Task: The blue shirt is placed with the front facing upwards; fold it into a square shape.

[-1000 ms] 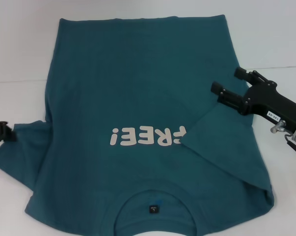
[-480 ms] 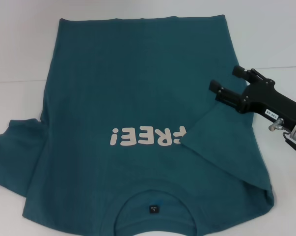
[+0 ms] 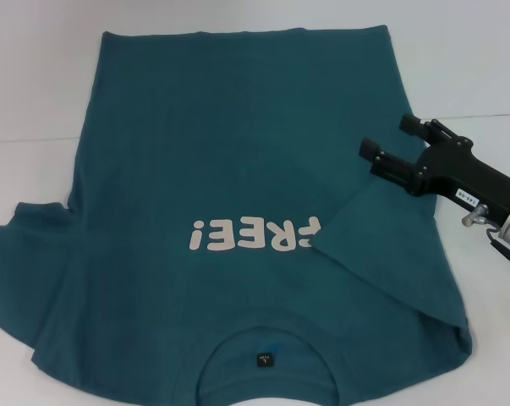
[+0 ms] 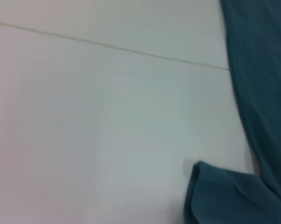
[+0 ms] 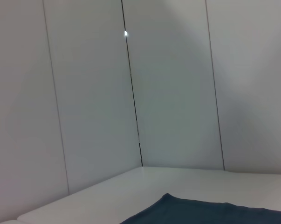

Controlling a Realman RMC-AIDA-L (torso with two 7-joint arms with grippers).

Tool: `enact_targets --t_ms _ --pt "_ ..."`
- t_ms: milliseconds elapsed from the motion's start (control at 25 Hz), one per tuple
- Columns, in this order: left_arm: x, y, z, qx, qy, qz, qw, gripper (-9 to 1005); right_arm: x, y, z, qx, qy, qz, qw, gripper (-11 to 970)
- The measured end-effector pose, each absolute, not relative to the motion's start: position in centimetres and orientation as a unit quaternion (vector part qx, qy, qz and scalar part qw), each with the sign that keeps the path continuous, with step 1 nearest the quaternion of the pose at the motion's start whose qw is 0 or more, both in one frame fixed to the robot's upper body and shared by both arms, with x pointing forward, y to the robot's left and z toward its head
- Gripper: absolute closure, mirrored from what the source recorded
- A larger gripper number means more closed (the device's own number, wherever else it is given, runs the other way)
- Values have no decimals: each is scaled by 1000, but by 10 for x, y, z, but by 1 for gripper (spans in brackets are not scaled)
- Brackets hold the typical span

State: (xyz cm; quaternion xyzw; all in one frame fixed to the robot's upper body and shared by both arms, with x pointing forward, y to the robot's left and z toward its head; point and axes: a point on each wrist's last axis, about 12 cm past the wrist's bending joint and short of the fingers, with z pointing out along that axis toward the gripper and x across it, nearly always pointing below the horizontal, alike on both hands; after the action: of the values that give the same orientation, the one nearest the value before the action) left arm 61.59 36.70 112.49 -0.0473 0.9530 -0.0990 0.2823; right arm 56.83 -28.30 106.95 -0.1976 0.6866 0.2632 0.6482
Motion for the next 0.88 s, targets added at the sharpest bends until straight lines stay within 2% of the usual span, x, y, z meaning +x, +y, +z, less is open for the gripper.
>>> enact_targets --t_ms 880 --pt "634 360 1135 -41 948 -92 301 950 569 -283 1070 -197 687 263 648 41"
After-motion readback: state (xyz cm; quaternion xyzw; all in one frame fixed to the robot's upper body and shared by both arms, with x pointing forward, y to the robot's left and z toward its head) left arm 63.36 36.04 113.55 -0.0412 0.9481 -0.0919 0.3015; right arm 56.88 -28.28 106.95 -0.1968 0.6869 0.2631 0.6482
